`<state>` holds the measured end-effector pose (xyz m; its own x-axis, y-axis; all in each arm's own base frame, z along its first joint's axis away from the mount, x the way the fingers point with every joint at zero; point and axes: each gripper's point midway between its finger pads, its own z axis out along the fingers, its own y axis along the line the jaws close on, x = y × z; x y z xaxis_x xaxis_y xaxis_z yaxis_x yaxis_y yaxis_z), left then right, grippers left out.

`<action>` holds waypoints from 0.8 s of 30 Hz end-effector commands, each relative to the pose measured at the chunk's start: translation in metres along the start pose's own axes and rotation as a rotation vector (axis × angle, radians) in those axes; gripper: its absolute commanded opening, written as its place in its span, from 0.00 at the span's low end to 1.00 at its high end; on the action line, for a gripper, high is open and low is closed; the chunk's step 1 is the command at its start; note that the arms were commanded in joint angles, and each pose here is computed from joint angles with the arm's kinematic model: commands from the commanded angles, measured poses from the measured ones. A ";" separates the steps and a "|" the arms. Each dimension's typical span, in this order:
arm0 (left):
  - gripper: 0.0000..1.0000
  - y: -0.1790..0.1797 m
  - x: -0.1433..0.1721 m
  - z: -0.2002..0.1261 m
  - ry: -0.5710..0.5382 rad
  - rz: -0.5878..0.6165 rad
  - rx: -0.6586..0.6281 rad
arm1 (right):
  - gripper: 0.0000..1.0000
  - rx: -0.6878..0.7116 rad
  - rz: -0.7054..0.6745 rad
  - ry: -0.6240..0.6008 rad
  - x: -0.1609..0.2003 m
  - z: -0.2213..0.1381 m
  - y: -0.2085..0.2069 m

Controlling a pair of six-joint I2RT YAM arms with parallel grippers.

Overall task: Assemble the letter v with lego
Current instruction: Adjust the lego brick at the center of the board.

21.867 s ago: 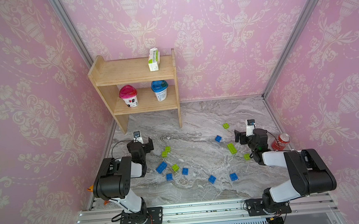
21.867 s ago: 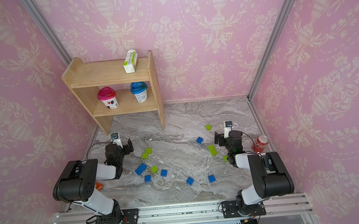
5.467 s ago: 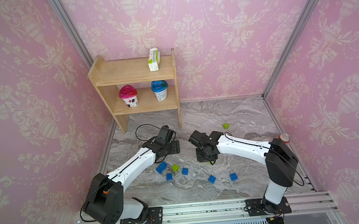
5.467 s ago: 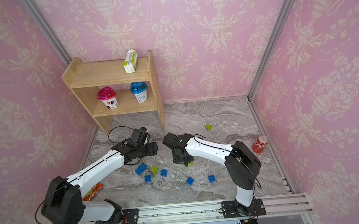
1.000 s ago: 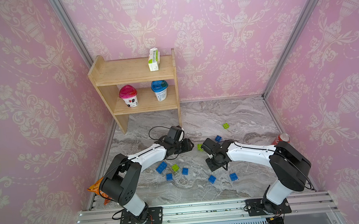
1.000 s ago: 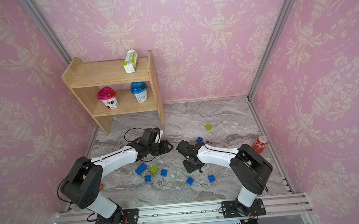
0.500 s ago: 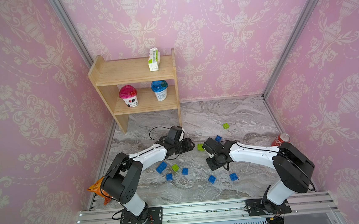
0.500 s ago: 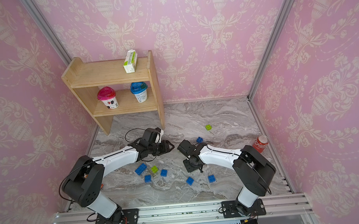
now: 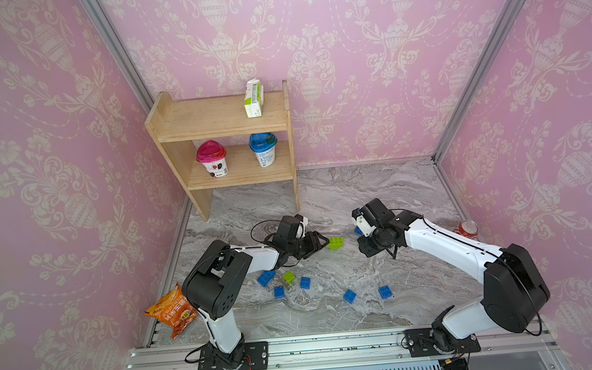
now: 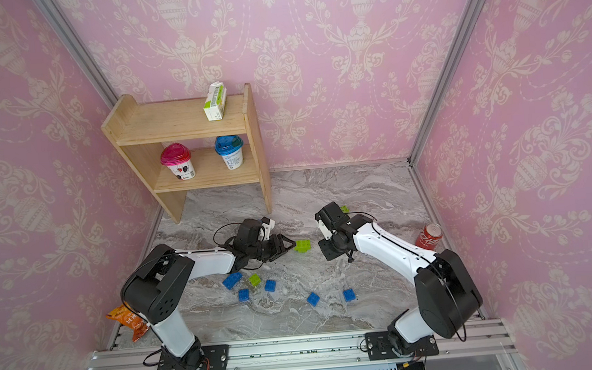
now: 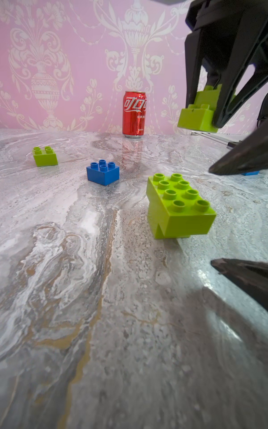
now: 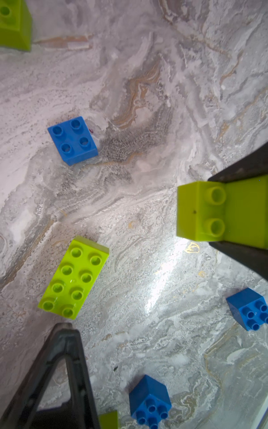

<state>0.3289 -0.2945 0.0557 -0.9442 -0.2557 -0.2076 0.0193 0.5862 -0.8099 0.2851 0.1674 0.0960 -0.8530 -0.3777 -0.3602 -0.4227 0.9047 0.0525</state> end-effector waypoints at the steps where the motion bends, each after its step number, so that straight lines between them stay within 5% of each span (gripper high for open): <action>1: 0.57 -0.008 -0.006 0.002 -0.014 -0.017 0.075 | 0.00 -0.043 -0.071 -0.014 -0.003 -0.013 0.007; 24: 0.41 0.007 -0.008 0.022 -0.018 -0.093 0.138 | 0.00 -0.044 -0.058 -0.008 -0.003 -0.015 -0.005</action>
<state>0.3455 -0.3071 0.0445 -0.9339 -0.3225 -0.1543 -0.0126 0.4610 -0.8873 0.2838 0.1603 0.1017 -0.8341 -0.4176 -0.3604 -0.4676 0.8819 0.0604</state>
